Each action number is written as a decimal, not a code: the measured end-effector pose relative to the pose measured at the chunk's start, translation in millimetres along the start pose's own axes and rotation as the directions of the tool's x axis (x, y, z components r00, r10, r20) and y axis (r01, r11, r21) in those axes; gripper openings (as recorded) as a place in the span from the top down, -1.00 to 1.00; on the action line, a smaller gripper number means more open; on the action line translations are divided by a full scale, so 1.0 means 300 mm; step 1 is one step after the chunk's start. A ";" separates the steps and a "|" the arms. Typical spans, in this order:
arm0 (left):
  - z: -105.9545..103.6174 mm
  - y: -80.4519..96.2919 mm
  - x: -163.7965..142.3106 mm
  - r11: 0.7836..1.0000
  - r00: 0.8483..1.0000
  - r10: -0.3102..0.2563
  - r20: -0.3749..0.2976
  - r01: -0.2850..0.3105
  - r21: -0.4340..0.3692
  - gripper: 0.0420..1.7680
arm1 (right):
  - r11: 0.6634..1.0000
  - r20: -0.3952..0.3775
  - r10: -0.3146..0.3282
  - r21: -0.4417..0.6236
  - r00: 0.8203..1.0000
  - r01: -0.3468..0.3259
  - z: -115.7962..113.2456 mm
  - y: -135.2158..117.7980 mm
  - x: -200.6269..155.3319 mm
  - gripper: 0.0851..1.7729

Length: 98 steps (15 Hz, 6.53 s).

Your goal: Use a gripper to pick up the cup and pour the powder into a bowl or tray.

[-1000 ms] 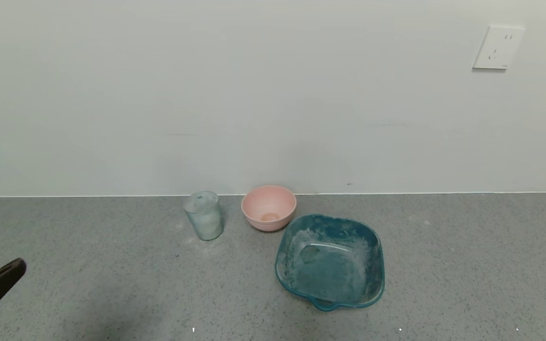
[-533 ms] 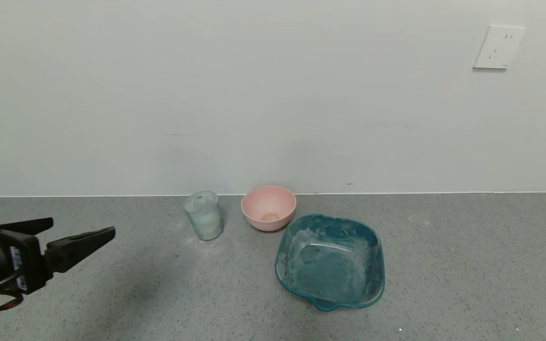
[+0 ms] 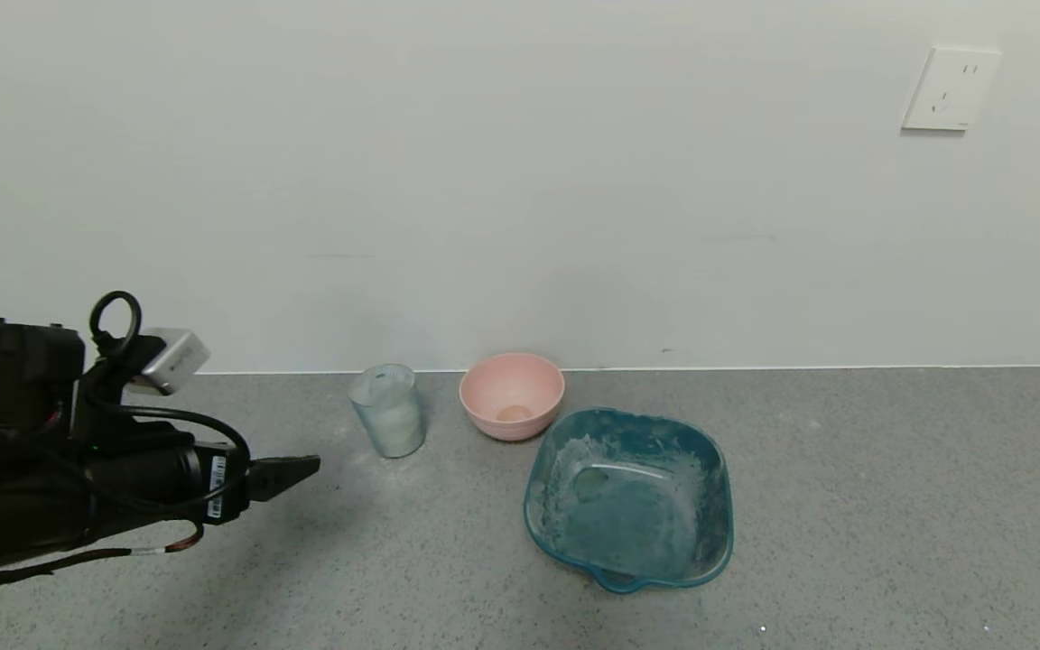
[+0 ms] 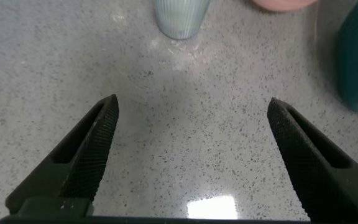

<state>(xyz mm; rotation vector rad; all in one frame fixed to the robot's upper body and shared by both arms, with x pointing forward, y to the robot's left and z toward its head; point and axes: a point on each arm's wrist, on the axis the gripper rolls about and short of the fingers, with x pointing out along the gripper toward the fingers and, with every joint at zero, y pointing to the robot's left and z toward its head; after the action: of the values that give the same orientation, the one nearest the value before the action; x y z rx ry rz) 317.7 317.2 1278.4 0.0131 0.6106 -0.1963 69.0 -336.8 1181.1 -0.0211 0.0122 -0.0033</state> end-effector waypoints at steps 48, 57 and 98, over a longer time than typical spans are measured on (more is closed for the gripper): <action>-0.097 0.009 0.676 0.999 0.948 0.003 0.318 -0.014 0.034 -0.94 | 1.000 0.000 0.000 0.000 1.000 0.000 0.000 0.000 0.000 -0.93; -0.112 0.003 0.707 1.000 0.922 -0.002 0.387 -0.006 0.020 -0.94 | 1.000 0.000 0.000 0.000 1.000 0.000 0.000 0.000 0.000 -0.93; -0.054 -0.012 0.653 0.997 0.938 0.079 0.338 -0.080 -0.013 -0.42 | 1.000 0.000 0.000 0.000 1.000 0.000 0.000 0.000 0.000 -0.93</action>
<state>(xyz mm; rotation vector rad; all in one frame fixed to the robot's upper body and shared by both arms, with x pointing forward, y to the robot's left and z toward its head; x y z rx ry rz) 464.8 279.6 1153.4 0.0047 0.2653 -0.1161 69.0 -336.8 1181.0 -0.0211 0.0126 -0.0033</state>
